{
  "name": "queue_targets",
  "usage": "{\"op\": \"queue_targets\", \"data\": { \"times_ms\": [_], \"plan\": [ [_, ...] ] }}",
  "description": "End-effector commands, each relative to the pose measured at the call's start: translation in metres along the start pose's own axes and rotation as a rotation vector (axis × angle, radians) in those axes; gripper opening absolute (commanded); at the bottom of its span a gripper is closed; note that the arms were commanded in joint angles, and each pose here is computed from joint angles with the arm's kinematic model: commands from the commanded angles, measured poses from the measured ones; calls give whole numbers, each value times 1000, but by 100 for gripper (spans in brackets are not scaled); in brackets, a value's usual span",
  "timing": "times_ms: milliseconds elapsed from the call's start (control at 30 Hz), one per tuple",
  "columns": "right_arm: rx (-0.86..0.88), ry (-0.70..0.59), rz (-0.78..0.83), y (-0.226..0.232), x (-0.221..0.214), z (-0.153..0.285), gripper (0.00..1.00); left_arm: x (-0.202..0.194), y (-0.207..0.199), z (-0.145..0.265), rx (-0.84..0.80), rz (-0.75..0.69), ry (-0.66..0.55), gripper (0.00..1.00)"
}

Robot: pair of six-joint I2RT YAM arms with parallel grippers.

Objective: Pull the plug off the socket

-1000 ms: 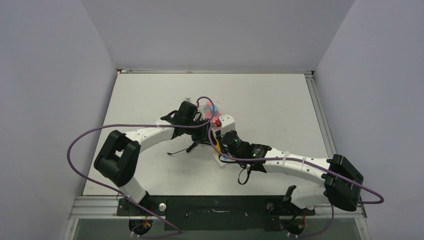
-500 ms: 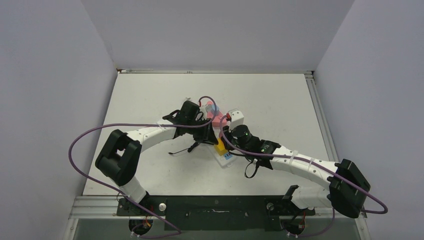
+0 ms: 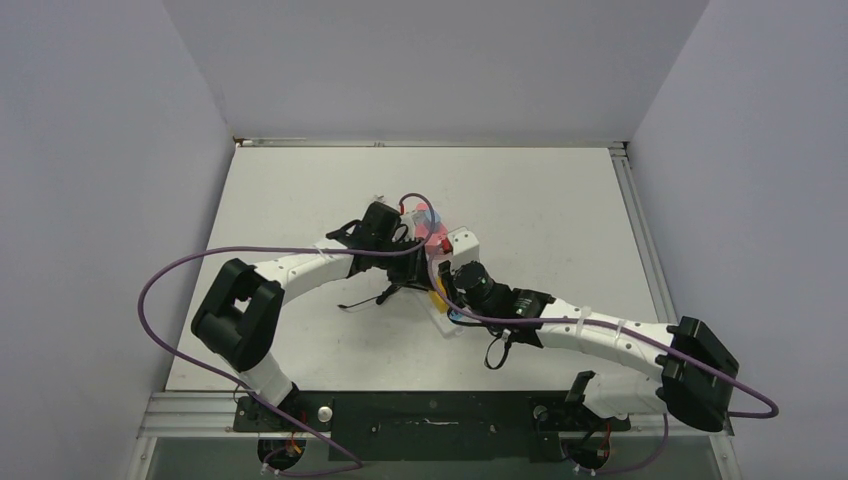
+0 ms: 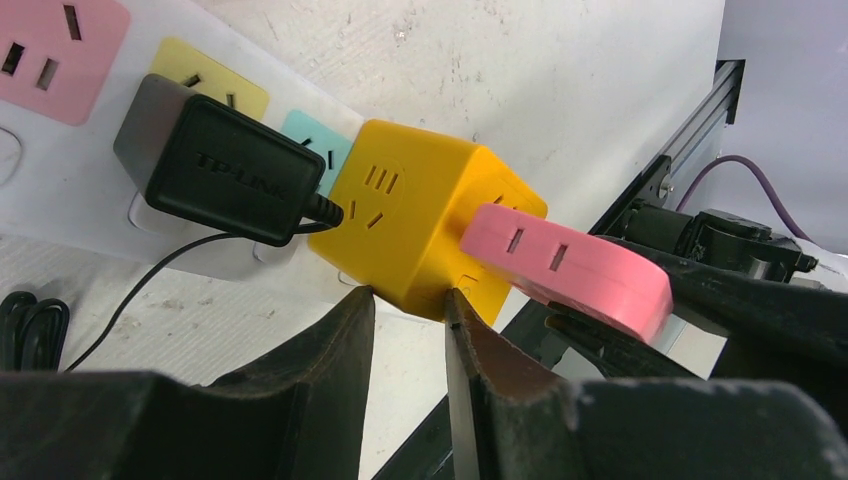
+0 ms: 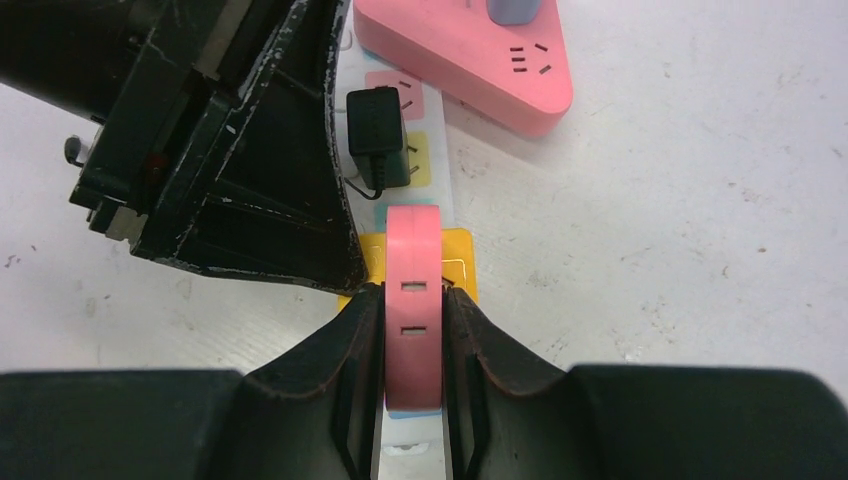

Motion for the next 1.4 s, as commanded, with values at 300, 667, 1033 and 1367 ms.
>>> {"op": "queue_targets", "data": {
  "times_ms": [300, 667, 1033, 1367],
  "plan": [
    [-52, -100, 8, 7, 28, 12, 5, -51, 55, -12, 228, 9, 165, 27],
    [17, -74, -131, -20, 33, 8, 5, -57, 59, -15, 289, -44, 193, 26],
    [-9, -94, -84, -16, 34, 13, 5, -59, 59, -17, 292, -45, 204, 26],
    [-59, -102, 17, 3, 32, 18, 5, -60, 59, -18, 290, -45, 208, 26]
  ]
}}
Point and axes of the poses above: each gripper's point midway between its finger pads, its own z axis back along the fingers, its own y axis along the line the jaws close on, x = y × z, the point moved 1 cm from there along z, back along the fingers, and after that the axes turned 11 degrees about -z, right-handed, at the moved point
